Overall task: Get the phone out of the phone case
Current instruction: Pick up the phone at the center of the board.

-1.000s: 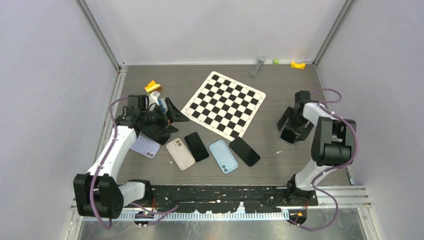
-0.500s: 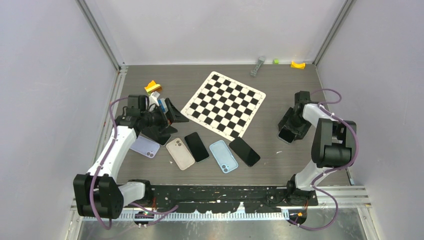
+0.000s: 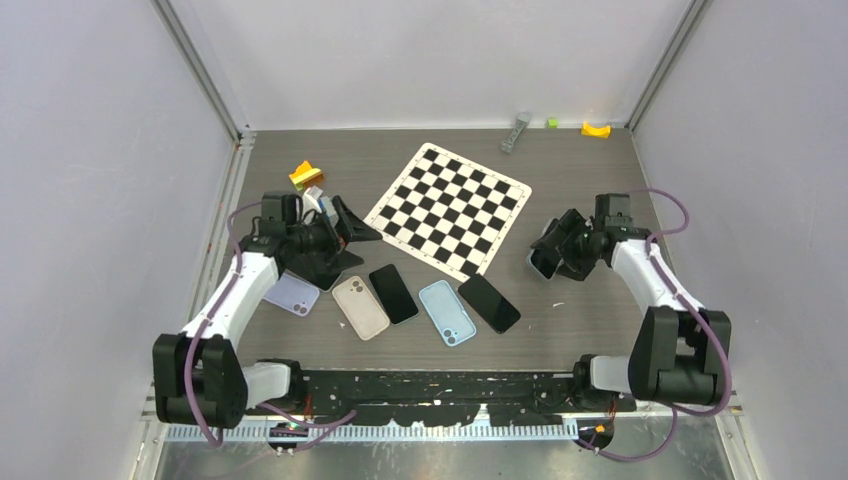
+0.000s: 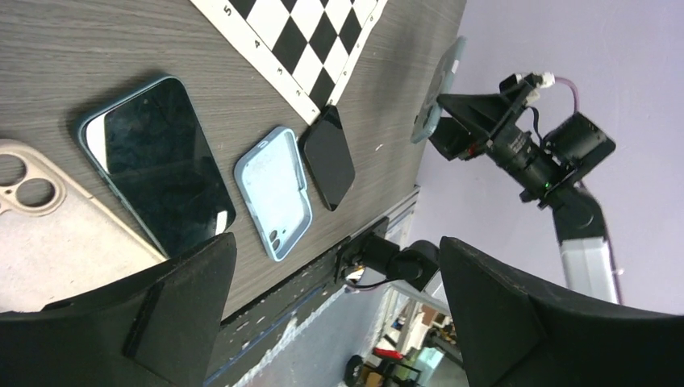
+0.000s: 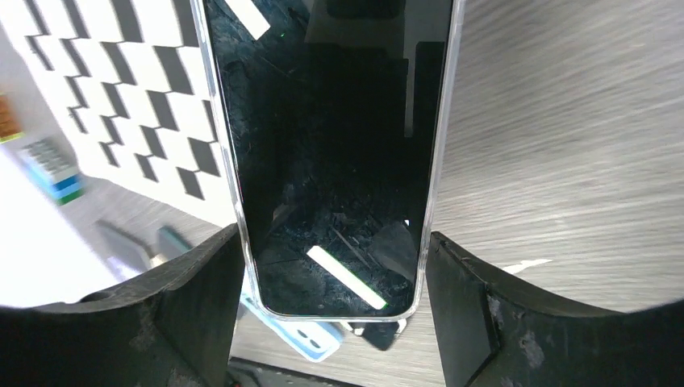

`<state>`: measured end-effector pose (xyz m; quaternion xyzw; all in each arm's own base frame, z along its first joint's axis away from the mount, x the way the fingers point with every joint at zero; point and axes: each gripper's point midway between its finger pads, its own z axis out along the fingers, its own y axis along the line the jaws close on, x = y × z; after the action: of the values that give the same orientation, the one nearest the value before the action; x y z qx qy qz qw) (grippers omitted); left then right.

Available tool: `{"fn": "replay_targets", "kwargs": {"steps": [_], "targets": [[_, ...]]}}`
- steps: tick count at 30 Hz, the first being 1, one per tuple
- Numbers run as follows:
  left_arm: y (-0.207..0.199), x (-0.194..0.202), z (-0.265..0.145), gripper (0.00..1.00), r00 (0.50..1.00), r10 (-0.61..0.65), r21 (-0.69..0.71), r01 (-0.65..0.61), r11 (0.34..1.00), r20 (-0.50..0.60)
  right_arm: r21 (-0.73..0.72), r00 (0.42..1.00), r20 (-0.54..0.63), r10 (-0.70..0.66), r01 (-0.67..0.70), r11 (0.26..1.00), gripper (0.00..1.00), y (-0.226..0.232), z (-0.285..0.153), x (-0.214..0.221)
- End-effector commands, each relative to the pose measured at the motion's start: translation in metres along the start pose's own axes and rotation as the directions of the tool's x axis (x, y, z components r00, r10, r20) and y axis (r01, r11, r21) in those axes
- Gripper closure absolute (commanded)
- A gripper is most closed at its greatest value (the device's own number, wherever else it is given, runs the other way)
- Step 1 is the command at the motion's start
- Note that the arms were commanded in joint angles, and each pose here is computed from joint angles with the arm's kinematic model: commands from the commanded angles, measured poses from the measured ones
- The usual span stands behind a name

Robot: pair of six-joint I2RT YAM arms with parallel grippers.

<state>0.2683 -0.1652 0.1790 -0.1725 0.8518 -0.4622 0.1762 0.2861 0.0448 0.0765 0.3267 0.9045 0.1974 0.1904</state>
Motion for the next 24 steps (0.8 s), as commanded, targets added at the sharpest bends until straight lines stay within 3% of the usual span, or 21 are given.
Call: {"fn": "replay_targets", "kwargs": {"steps": [1,6,11,24], "targets": [[-0.019,-0.004,0.019,0.01,0.999,-0.027,0.1,0.029,0.995,-0.021,-0.261,1.0,-0.002,-0.004,0.003,0.965,0.62,0.055,-0.022,0.008],[-0.041,0.007,0.06,0.02,0.996,-0.013,0.145,0.026,0.989,-0.09,-0.383,0.999,0.0,-0.032,0.029,0.923,0.63,0.081,-0.034,0.028],[-0.073,0.008,0.098,0.05,0.991,0.037,0.181,-0.013,0.983,-0.132,-0.47,0.983,0.009,-0.185,0.167,0.867,0.63,0.117,-0.046,0.064],[-0.123,0.012,0.135,0.15,0.984,0.114,0.295,-0.069,0.953,-0.14,-0.471,0.881,0.069,-0.468,0.442,0.763,0.63,0.173,-0.05,0.119]]}}
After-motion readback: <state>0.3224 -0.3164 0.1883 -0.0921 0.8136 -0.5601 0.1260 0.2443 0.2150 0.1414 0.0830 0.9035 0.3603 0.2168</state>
